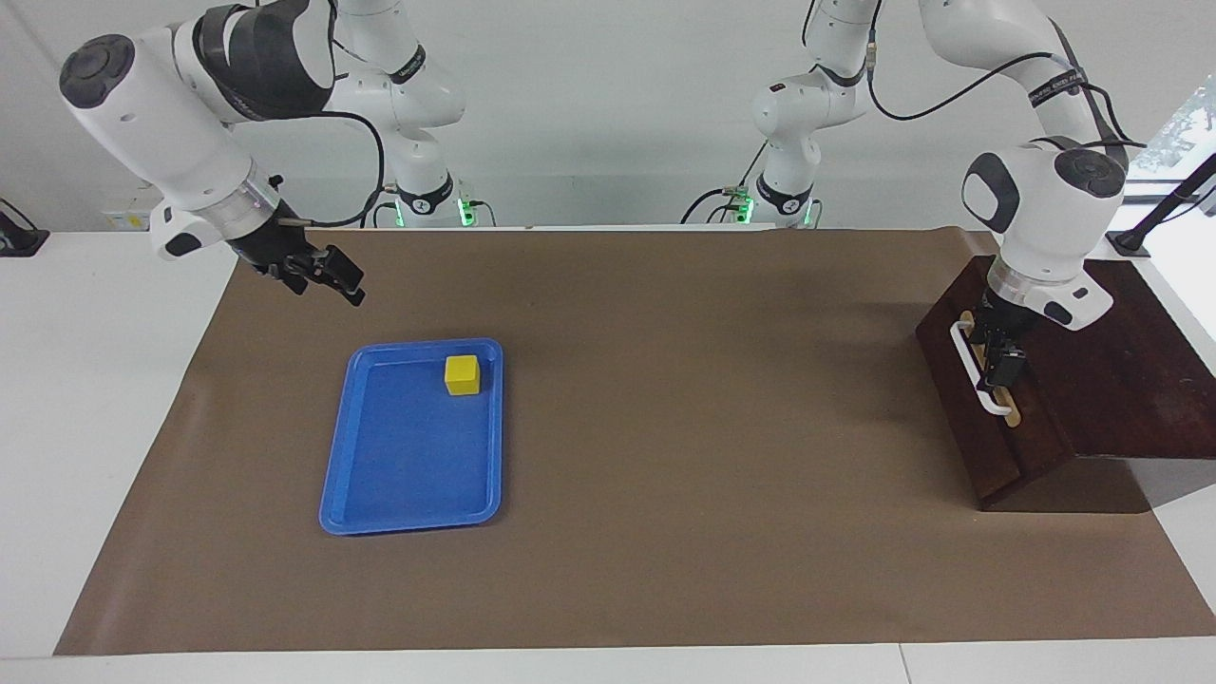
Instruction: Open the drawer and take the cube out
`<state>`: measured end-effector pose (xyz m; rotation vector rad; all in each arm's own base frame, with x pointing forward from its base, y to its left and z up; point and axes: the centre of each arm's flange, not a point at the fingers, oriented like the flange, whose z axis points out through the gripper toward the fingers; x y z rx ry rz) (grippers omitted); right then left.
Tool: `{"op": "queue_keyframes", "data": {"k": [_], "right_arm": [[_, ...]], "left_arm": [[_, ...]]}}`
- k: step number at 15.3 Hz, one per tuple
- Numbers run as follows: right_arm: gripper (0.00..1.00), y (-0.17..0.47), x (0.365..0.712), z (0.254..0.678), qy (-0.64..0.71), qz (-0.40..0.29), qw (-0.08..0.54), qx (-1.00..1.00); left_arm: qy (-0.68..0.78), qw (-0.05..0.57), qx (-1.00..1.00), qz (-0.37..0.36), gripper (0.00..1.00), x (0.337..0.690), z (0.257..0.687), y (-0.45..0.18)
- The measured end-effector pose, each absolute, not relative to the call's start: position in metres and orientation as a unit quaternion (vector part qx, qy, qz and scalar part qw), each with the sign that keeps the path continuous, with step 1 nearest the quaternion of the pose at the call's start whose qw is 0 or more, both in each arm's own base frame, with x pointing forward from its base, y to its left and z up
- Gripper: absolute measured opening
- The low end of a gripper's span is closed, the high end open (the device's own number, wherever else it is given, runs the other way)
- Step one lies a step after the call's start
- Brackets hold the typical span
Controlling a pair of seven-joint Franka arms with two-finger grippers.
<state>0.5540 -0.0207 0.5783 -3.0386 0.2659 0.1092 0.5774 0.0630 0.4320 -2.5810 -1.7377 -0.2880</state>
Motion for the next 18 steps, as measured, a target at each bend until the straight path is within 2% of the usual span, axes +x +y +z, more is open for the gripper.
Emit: {"op": "queue_keyframes", "data": {"k": [5, 7, 10, 13, 18], "right_arm": [[1.00, -0.034, 0.532, 0.624, -0.022, 0.012, 0.003, -1.000], [1.00, -0.038, 0.529, 0.635, -0.028, 0.015, 0.001, -0.999], [1.00, -0.037, 0.534, 0.632, -0.029, 0.022, 0.000, -0.999], [1.00, -0.044, 0.543, 0.614, -0.022, 0.038, 0.003, -0.999], [1.00, -0.051, 0.538, 0.607, -0.013, 0.070, 0.006, -0.997]], "left_arm": [[-0.493, 0.020, -0.866, -0.079, 1.00, 0.579, 0.436, -0.011], [-0.460, 0.039, -0.885, -0.060, 1.00, 0.579, 0.457, -0.040], [-0.367, 0.050, -0.929, -0.028, 1.00, 0.578, 0.514, -0.038], [-0.279, 0.057, -0.959, 0.011, 1.00, 0.563, 0.554, -0.023], [-0.142, 0.037, -0.985, 0.088, 1.00, 0.551, 0.545, -0.027]]}}
